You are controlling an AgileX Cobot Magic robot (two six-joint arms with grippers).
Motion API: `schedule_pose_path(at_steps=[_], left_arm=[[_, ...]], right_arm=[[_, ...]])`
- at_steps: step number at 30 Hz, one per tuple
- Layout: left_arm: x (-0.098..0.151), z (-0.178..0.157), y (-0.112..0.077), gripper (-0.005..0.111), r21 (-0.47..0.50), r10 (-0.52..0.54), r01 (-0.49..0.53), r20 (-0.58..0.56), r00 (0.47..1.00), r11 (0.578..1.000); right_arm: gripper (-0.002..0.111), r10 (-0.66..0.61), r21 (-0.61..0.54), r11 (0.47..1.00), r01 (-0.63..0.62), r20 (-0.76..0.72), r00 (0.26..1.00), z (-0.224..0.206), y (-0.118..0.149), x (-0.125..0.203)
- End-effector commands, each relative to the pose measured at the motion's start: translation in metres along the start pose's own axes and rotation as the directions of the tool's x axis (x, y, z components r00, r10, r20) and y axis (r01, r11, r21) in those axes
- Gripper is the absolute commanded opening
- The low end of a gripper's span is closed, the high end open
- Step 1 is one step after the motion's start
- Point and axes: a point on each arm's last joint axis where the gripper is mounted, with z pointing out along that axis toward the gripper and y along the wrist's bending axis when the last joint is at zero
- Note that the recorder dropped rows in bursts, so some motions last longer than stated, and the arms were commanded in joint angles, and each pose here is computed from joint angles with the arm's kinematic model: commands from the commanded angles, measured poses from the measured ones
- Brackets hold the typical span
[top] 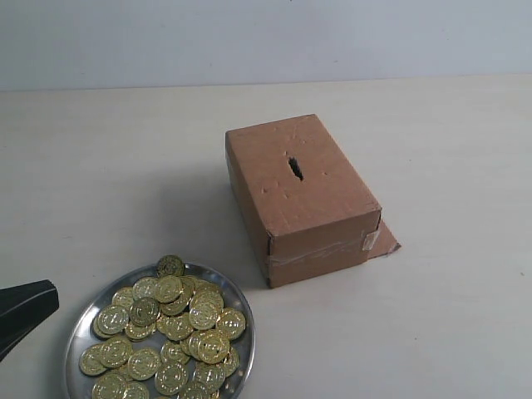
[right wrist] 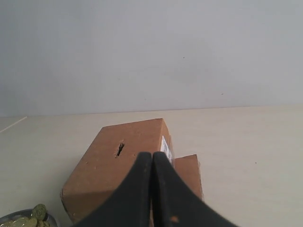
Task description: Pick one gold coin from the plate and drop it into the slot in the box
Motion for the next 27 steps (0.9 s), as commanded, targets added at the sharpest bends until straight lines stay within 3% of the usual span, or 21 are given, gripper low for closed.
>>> schedule_pose_path(at_steps=[1, 8, 10, 17, 22, 27], left_arm=[[0.0, -0.001, 0.0, 0.0, 0.0, -0.01, 0.01, 0.006, 1.0, 1.0], [0.0, -0.001, 0.0, 0.0, 0.0, -0.01, 0.01, 0.006, 1.0, 1.0], [0.0, -0.001, 0.0, 0.0, 0.0, -0.01, 0.01, 0.006, 1.0, 1.0], [0.0, -0.001, 0.0, 0.0, 0.0, -0.01, 0.01, 0.006, 1.0, 1.0], [0.0, -0.001, 0.0, 0.0, 0.0, -0.01, 0.01, 0.006, 1.0, 1.0], [0.0, -0.001, 0.0, 0.0, 0.0, -0.01, 0.01, 0.006, 1.0, 1.0]], right_arm=[[0.0, -0.001, -0.01, 1.0, 0.001, -0.002, 1.0, 0.0, 0.001, 0.001], [0.0, 0.0, -0.002, 1.0, 0.0, 0.004, 1.0, -0.001, 0.0, 0.001], [0.0, -0.093, 0.079, 0.993, 0.09, 0.024, 0.995, -0.001, -0.005, -0.001], [0.0, -0.118, 0.351, 0.933, 0.075, 0.105, 0.987, -0.011, -0.022, -0.008], [0.0, -0.145, 0.437, 0.898, 0.055, 0.176, 0.974, -0.019, -0.025, -0.012], [0.0, -0.168, 0.443, 0.893, 0.077, 0.171, 0.971, -0.02, -0.025, -0.012]])
